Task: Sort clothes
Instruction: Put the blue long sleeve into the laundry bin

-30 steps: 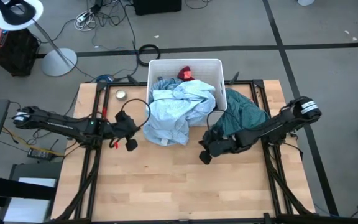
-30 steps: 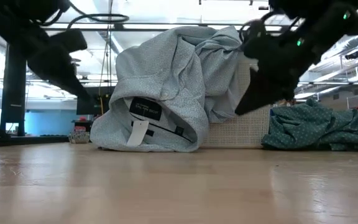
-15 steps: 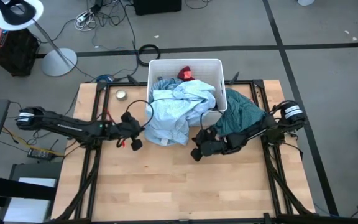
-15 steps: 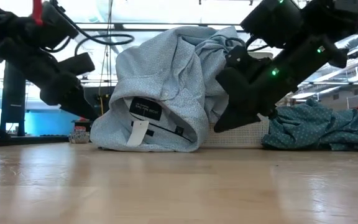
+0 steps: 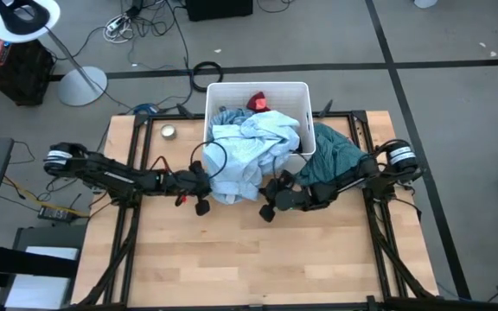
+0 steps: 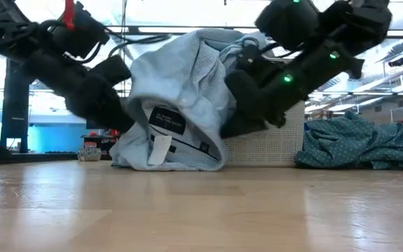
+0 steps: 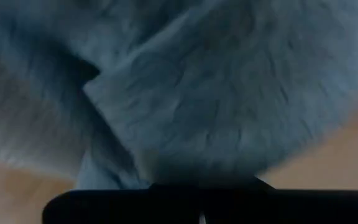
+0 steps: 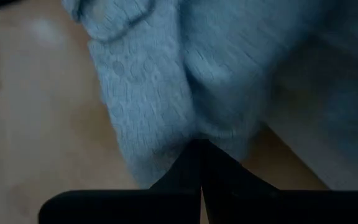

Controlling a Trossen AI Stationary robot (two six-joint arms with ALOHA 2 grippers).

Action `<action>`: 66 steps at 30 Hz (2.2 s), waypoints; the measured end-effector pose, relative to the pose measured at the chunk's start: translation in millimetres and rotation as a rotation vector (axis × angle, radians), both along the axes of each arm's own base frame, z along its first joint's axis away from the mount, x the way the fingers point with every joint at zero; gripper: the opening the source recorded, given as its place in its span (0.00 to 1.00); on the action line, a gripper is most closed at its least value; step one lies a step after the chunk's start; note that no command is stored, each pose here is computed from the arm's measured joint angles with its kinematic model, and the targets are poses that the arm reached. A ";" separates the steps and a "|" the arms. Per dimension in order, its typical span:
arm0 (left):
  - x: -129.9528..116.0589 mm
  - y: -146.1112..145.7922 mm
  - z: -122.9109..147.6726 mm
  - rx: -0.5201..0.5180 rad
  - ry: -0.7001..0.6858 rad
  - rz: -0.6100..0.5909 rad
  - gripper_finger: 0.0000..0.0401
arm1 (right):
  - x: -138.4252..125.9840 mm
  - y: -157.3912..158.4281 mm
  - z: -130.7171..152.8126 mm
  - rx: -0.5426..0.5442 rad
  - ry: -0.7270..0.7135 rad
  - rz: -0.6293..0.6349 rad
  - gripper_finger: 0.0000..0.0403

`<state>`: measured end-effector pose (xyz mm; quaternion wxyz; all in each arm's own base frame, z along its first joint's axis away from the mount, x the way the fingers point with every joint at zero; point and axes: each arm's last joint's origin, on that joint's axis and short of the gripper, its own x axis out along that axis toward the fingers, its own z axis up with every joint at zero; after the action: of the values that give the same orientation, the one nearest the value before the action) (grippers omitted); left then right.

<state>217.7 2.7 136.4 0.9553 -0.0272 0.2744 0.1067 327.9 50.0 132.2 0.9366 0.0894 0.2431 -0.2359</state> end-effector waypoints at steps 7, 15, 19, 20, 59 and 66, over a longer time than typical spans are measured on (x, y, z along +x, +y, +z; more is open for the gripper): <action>23.5 -2.2 27.3 0.006 -0.094 -0.069 0.00 | 25.8 1.6 25.5 -0.090 -0.037 0.078 0.00; 43.3 -5.1 59.0 -0.009 -0.181 -0.155 0.00 | 39.7 2.3 55.3 -0.137 -0.093 0.120 0.00; 50.1 -7.1 76.9 -0.013 -0.146 -0.165 0.00 | 41.1 5.4 69.8 -0.151 -0.094 0.138 0.00; 51.4 -8.6 81.2 -0.014 -0.133 -0.170 0.00 | 40.2 5.9 74.4 -0.153 -0.094 0.141 0.00; 55.1 79.8 279.2 0.381 -0.263 0.155 0.00 | -75.8 -86.1 249.8 -0.366 -0.360 -0.156 0.00; 47.5 82.2 257.0 0.272 -0.050 0.115 0.00 | -96.6 -91.9 237.4 -0.260 -0.188 -0.210 0.00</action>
<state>265.2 84.9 393.4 0.9489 0.0844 0.2318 0.1966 231.3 -41.9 369.7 0.9292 0.0142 0.1111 -0.3522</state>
